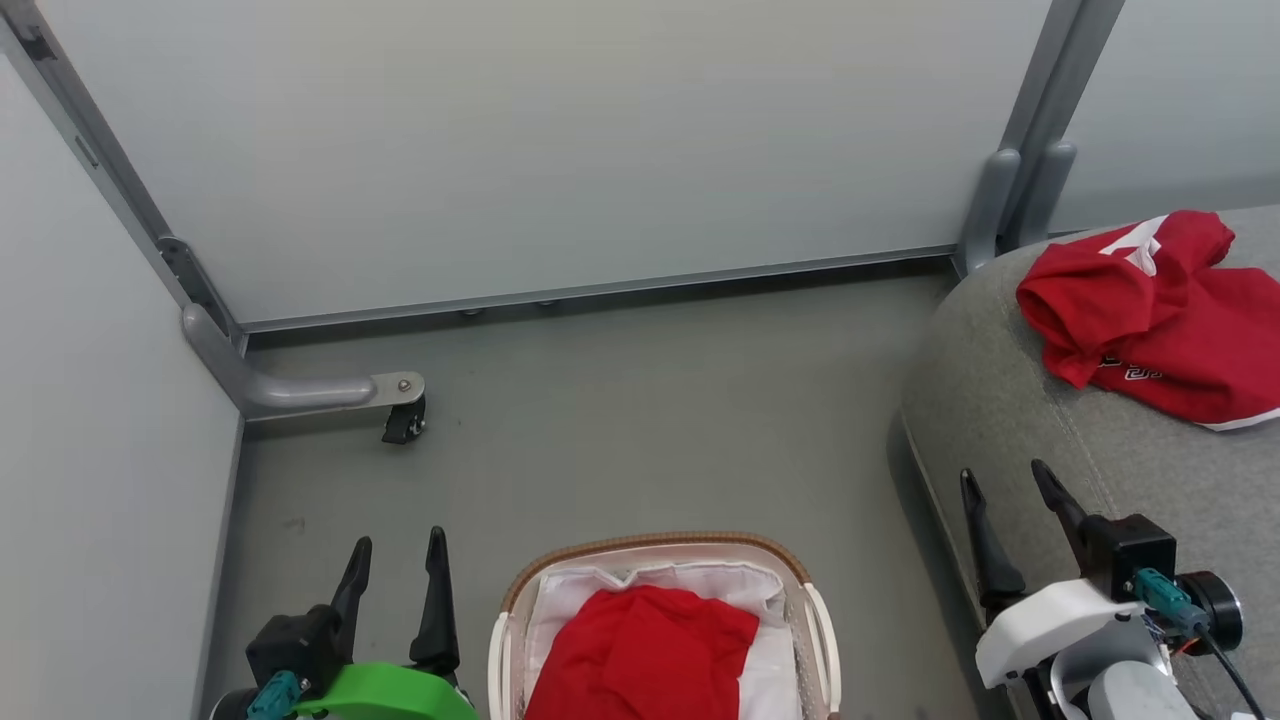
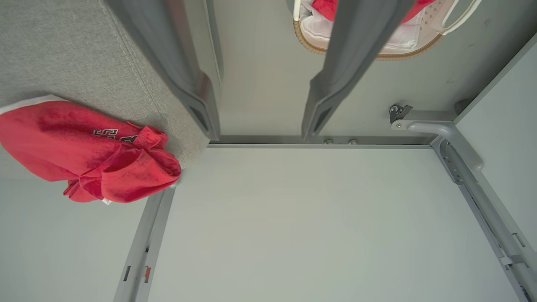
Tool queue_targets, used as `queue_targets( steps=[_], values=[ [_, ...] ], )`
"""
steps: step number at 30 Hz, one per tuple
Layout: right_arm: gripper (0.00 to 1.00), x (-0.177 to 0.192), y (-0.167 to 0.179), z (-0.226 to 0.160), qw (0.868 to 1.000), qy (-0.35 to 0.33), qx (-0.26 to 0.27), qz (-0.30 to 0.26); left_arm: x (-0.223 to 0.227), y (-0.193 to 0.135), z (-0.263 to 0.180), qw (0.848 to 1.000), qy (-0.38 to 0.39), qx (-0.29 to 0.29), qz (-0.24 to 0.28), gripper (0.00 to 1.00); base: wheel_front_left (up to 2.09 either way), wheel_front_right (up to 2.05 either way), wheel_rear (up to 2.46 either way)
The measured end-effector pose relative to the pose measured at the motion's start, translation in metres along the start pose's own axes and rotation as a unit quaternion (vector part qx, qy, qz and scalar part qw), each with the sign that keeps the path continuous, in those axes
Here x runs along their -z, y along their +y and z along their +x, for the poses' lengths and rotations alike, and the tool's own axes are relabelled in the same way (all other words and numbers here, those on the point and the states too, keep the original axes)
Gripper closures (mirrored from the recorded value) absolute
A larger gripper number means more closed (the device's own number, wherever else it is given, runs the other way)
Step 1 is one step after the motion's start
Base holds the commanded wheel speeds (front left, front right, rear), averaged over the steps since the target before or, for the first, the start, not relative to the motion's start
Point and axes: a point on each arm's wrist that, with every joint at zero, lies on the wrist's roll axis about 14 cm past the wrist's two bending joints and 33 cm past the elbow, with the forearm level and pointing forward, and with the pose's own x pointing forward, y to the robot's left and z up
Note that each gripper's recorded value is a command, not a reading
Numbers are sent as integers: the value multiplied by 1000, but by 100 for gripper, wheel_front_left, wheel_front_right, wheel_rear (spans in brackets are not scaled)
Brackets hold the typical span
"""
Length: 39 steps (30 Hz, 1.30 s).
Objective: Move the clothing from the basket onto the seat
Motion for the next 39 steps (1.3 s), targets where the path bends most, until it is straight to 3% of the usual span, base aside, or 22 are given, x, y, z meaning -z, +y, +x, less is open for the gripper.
queue_targets(
  steps=[39],
  values=[
    [0, -4, -5, -6, 1000, -7, 8, 2, -5, -15, 9, 999, -6, 28, 19, 0, 0, 0, 0]
  ],
)
